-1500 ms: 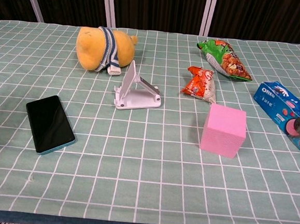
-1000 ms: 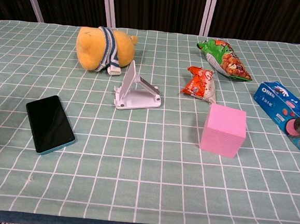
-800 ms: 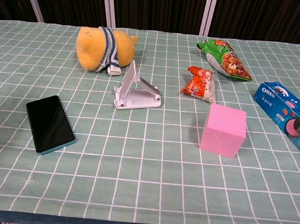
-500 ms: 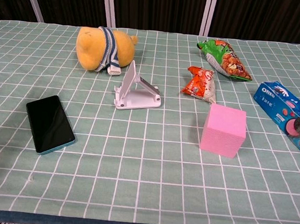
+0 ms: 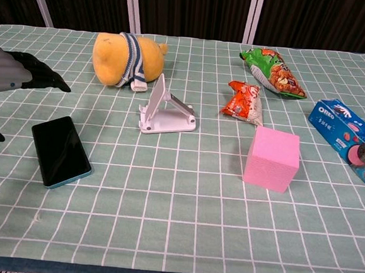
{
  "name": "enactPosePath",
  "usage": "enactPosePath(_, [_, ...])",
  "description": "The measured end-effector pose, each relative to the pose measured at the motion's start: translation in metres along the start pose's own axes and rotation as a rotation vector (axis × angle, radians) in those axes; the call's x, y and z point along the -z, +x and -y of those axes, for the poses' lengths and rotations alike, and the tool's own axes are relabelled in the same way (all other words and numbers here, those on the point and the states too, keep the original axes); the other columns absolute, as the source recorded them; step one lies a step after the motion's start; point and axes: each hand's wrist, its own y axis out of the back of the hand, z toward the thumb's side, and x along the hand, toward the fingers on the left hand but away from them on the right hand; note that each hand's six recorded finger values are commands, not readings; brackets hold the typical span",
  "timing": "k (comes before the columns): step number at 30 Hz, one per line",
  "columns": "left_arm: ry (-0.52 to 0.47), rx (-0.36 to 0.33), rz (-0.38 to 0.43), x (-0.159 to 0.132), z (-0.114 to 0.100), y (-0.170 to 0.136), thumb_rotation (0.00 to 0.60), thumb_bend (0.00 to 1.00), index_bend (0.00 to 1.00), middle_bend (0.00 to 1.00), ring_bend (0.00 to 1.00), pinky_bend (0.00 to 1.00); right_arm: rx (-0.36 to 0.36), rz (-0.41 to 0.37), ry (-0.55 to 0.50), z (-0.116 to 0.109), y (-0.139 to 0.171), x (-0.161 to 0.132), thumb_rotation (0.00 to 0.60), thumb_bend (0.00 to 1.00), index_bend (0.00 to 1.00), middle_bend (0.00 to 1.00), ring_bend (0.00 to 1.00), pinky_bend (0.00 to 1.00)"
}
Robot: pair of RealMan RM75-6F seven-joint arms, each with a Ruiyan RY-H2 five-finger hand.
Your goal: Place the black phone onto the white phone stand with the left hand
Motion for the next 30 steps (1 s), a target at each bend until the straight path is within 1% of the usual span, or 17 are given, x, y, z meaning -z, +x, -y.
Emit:
enactPosePath(4, [0.027, 0.02, 0.028, -0.008, 0.001, 0.011, 0.6, 0.09, 0.12, 0.14, 0.0, 0.0, 0.001, 0.001, 0.0, 0.0, 0.0, 0.0, 0.6, 0.37, 0.0, 0.0, 0.0, 0.14])
enactPosePath(6, [0.025, 0.027, 0.038, -0.012, 0.002, 0.015, 0.6, 0.09, 0.12, 0.15, 0.0, 0.0, 0.001, 0.001, -0.001, 0.0, 0.0, 0.0, 0.6, 0.37, 0.0, 0.0, 0.0, 0.14])
enactPosePath(12, [0.041, 0.055, 0.075, -0.024, 0.006, 0.025, 0.6, 0.09, 0.13, 0.15, 0.0, 0.0, 0.002, 0.002, 0.0, 0.0, 0.0, 0.0, 0.6, 0.37, 0.0, 0.0, 0.0, 0.14])
enactPosePath(15, [0.05, 0.065, 0.095, -0.03, 0.007, 0.031, 0.6, 0.09, 0.16, 0.15, 0.0, 0.0, 0.002, 0.004, -0.001, 0.0, 0.0, 0.0, 0.6, 0.37, 0.0, 0.0, 0.0, 0.14])
enactPosePath(19, [0.058, 0.074, 0.121, -0.04, 0.008, 0.035, 0.6, 0.09, 0.17, 0.16, 0.0, 0.0, 0.001, 0.005, -0.001, 0.0, 0.0, 0.001, 0.6, 0.37, 0.0, 0.0, 0.0, 0.14])
enactPosePath(24, [0.062, 0.085, 0.132, -0.043, 0.011, 0.037, 0.6, 0.09, 0.18, 0.19, 0.0, 0.0, 0.001, 0.006, -0.003, 0.0, 0.0, 0.001, 0.6, 0.37, 0.0, 0.0, 0.0, 0.14])
enactPosePath(30, [0.061, 0.093, 0.13, -0.043, 0.012, 0.036, 0.6, 0.09, 0.21, 0.22, 0.0, 0.0, 0.001, 0.005, -0.003, 0.0, 0.0, 0.001, 0.6, 0.37, 0.0, 0.0, 0.0, 0.14])
